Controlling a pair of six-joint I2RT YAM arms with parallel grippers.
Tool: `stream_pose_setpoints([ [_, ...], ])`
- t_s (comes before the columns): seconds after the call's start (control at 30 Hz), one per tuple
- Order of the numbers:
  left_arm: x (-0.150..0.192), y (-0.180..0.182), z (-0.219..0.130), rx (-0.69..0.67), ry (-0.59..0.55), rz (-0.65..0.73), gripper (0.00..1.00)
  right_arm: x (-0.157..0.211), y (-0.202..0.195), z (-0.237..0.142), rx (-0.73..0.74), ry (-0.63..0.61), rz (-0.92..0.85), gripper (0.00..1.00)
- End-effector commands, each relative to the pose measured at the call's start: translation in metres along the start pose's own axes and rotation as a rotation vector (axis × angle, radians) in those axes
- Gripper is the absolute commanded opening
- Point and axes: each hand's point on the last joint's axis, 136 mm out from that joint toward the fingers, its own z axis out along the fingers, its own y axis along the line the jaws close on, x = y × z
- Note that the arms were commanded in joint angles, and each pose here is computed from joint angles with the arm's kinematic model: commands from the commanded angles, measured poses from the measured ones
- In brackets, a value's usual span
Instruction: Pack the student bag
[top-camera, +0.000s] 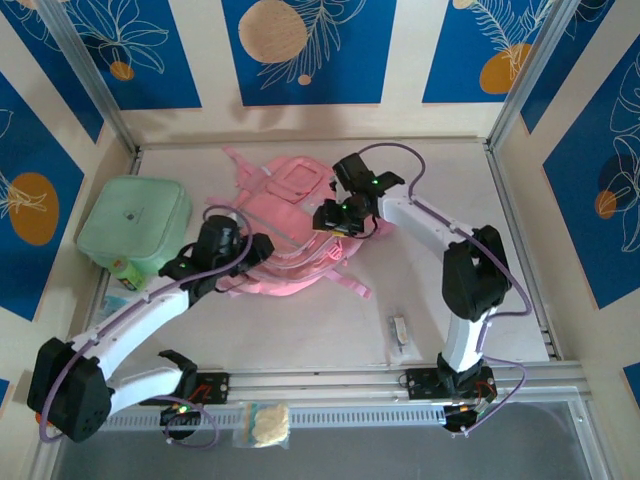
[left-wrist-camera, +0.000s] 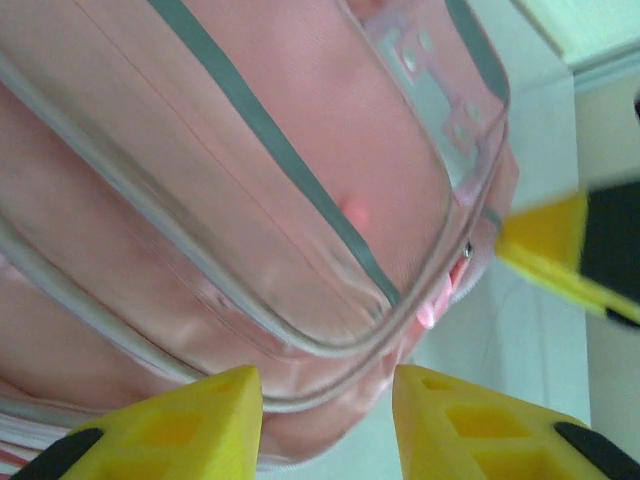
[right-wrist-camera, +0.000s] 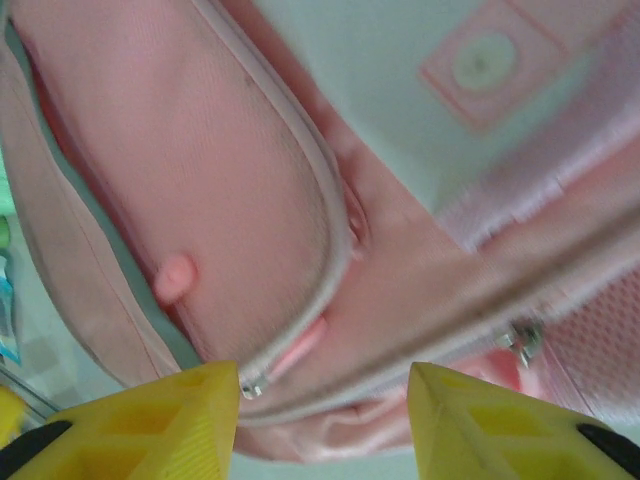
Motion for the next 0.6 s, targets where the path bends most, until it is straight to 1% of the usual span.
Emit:
stream_pose_setpoints([
  [0.0,0.003,-0.007,0.007,-0.029,-0.038,0.013,0.40,-0.007,0.007,0.012,-0.033,0.031,0.045,0.46],
  [0.07,0.007,-0.014,0.014,-0.025,-0.035,0.027,0.40,-0.012,-0.001,0.021,0.006,0.031,0.057,0.45],
  [0.17,0.014,-0.019,0.025,-0.037,-0.029,0.043,0.44,-0.017,0.003,0.033,-0.050,0.049,0.062,0.45],
  [0.23,0.017,-0.025,0.034,-0.021,-0.017,0.049,0.47,-0.019,0.011,0.039,-0.091,0.063,0.047,0.44],
  [0.3,0.020,-0.025,0.040,-0.044,-0.022,0.051,0.49,-0.019,0.009,0.042,-0.072,0.072,0.044,0.35],
  [0.4,0.020,-0.013,0.047,-0.087,-0.079,0.011,0.54,-0.020,0.011,0.043,-0.090,0.069,0.049,0.23],
  [0.43,0.020,-0.010,0.050,-0.081,-0.094,-0.011,0.55,-0.020,0.012,0.043,-0.103,0.068,0.051,0.20],
  [0.47,0.019,-0.012,0.053,-0.061,-0.110,-0.025,0.55,-0.019,0.013,0.042,-0.115,0.068,0.053,0.14],
  [0.5,0.017,-0.013,0.056,-0.055,-0.123,-0.020,0.55,-0.019,0.014,0.041,-0.123,0.068,0.052,0.06],
  [0.57,0.014,-0.018,0.059,-0.049,-0.123,-0.004,0.55,-0.018,0.016,0.038,-0.135,0.072,0.058,0.00],
])
